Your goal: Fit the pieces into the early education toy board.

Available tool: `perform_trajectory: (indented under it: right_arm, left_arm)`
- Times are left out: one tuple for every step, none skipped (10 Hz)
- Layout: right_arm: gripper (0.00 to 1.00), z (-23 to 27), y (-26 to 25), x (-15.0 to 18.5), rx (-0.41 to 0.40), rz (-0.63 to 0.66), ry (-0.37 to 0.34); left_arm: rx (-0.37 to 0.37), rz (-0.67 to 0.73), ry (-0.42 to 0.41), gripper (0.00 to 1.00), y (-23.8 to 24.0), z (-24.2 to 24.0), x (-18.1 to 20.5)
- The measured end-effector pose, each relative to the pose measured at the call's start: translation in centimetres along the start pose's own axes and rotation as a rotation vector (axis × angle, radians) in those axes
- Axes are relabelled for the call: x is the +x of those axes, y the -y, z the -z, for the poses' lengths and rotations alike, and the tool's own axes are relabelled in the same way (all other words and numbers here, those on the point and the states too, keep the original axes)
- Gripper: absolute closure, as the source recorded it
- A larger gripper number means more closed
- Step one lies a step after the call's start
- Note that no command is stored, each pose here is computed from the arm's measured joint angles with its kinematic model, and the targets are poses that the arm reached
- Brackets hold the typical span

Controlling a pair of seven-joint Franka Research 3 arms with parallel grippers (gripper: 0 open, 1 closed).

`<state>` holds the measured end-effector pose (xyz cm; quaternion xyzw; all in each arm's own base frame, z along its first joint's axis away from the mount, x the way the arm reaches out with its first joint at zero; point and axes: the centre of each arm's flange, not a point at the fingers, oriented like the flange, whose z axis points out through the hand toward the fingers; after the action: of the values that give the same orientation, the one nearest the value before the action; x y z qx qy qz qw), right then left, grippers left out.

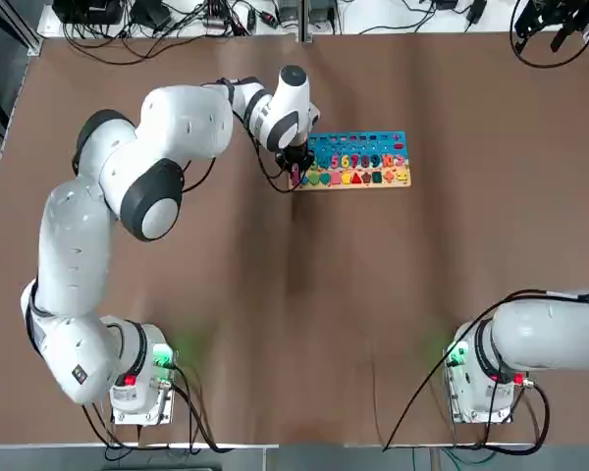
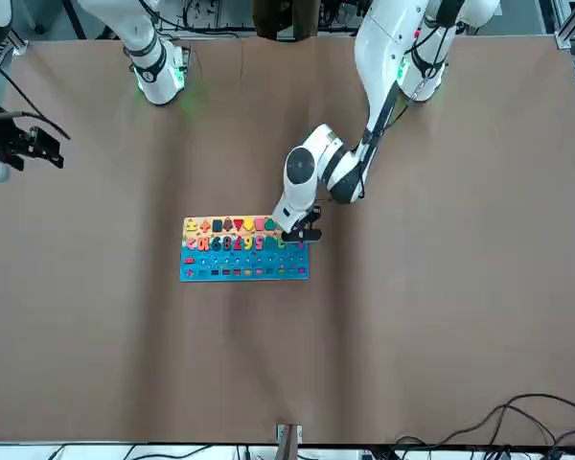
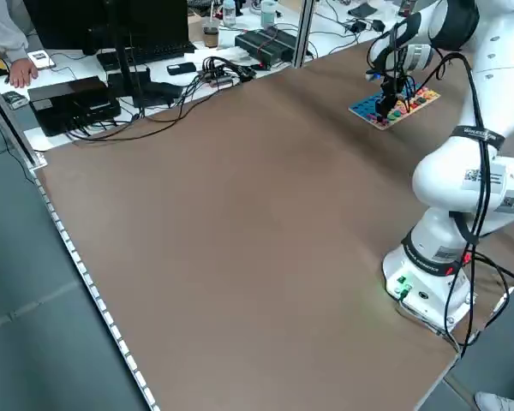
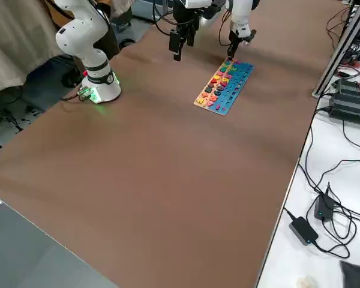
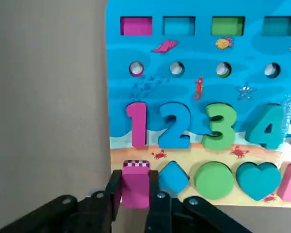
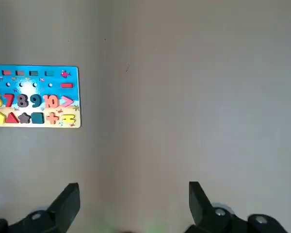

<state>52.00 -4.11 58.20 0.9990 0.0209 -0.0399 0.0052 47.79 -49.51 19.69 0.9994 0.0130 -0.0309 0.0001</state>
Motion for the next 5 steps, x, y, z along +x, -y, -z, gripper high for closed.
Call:
perform_trajectory:
  right_arm:
    - [0.01, 0.0, 0.0, 0.0, 0.0, 0.0, 0.0]
    - [0.01, 0.0, 0.0, 0.0, 0.0, 0.0, 0.0]
    - [0.01, 0.0, 0.0, 0.0, 0.0, 0.0, 0.0]
    - [0.01, 0.0, 0.0, 0.0, 0.0, 0.0, 0.0]
    - [0.01, 0.0, 0.0, 0.0, 0.0, 0.0, 0.0]
  left_arm:
    - [-0.001, -0.001, -0.001, 0.74, -0.06, -0.02, 0.06]
    - [0.0, -0.001, 0.0, 0.74, -0.05, -0.15, 0.07]
    - [0.002, -0.001, 0.001, 0.74, -0.02, -0.28, 0.1]
    - [0.003, 0.0, 0.002, 0.74, 0.03, -0.41, 0.14]
    - [0.004, 0.0, 0.003, 0.74, 0.07, -0.54, 0.16]
